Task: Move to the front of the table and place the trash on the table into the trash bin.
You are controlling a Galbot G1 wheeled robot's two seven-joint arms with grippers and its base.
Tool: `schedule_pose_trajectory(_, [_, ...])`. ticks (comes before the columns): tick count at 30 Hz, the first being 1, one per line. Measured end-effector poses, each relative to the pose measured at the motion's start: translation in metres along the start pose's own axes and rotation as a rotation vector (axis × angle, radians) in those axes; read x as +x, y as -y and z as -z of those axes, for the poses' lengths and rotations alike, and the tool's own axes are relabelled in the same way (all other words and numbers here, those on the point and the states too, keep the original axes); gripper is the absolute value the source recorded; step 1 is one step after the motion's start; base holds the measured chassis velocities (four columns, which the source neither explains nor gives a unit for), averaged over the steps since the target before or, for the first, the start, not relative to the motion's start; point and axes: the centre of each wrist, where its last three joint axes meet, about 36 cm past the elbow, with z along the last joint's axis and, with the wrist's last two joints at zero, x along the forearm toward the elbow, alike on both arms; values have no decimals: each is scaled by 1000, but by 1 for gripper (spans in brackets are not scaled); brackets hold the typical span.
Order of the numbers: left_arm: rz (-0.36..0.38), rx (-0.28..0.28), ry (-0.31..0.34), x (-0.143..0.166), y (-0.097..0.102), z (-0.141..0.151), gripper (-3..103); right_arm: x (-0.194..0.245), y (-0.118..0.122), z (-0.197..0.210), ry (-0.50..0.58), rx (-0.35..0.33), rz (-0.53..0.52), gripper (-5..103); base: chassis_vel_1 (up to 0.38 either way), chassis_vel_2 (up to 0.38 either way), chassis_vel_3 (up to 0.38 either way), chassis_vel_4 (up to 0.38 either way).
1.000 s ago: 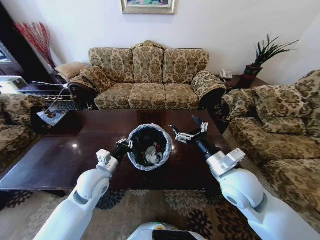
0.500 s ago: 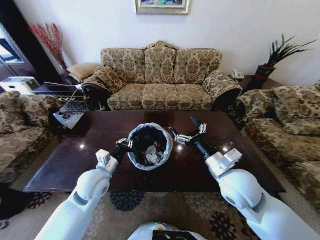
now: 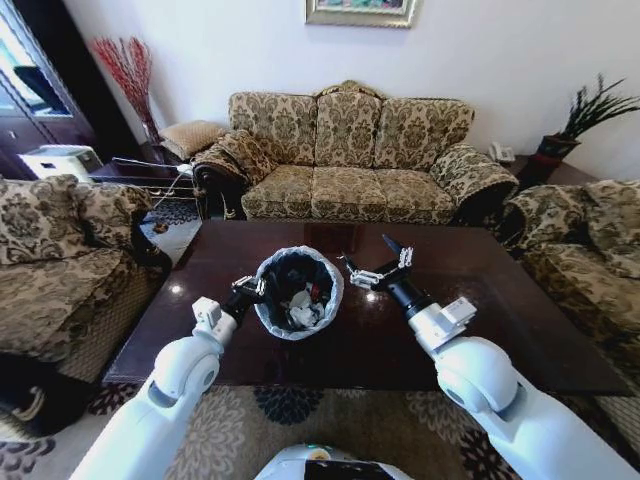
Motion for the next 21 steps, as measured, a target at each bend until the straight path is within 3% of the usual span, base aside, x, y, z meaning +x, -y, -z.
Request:
schedule_pose_trajectory(8, [2, 0, 3, 2, 1, 1, 2, 1, -2, -1, 1, -2, 7, 100, 58, -117, -73, 118])
schedule_pose_trajectory(21, [8, 1, 24, 15, 10, 10, 2, 5, -4, 5, 7, -9, 26, 100, 259, -239, -275, 254])
